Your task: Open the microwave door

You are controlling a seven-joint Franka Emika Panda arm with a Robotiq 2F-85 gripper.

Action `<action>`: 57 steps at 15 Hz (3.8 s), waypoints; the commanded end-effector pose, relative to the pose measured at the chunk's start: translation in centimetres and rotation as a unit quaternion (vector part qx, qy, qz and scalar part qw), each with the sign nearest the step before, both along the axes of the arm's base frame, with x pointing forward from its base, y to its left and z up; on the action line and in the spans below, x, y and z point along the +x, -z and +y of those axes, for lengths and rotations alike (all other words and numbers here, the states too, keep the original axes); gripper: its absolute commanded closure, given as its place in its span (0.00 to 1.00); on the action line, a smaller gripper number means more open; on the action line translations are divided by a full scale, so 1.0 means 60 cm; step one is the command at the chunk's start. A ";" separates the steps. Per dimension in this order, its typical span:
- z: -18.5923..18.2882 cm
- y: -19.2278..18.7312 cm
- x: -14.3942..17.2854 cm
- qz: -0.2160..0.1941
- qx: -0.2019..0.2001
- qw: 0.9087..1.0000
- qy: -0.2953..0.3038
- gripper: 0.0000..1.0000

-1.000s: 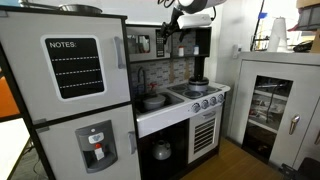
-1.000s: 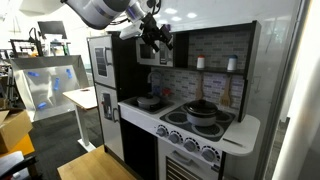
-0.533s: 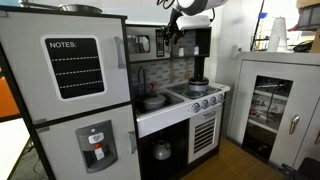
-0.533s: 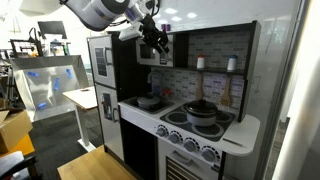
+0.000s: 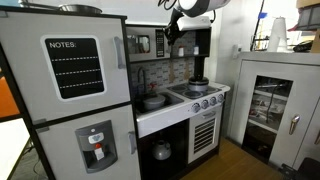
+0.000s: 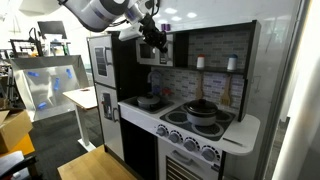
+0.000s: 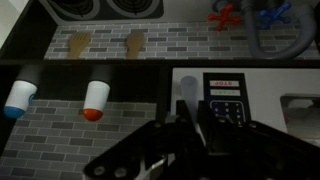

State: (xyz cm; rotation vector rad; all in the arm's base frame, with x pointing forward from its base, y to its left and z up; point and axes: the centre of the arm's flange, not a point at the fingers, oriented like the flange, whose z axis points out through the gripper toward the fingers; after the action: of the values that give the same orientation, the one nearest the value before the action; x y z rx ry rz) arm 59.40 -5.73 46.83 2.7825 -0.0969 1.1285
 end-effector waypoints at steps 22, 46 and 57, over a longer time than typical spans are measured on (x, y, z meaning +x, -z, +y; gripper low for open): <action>0.077 -0.048 -0.227 -0.032 0.011 0.999 -0.024 0.96; 0.159 -0.303 0.040 0.040 -0.006 0.995 0.090 0.00; 0.087 -0.289 0.111 0.108 0.027 0.976 0.185 0.00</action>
State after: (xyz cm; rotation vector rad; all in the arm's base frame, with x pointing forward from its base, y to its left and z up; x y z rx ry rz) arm 65.72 -0.97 63.19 2.7412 -0.5660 0.7831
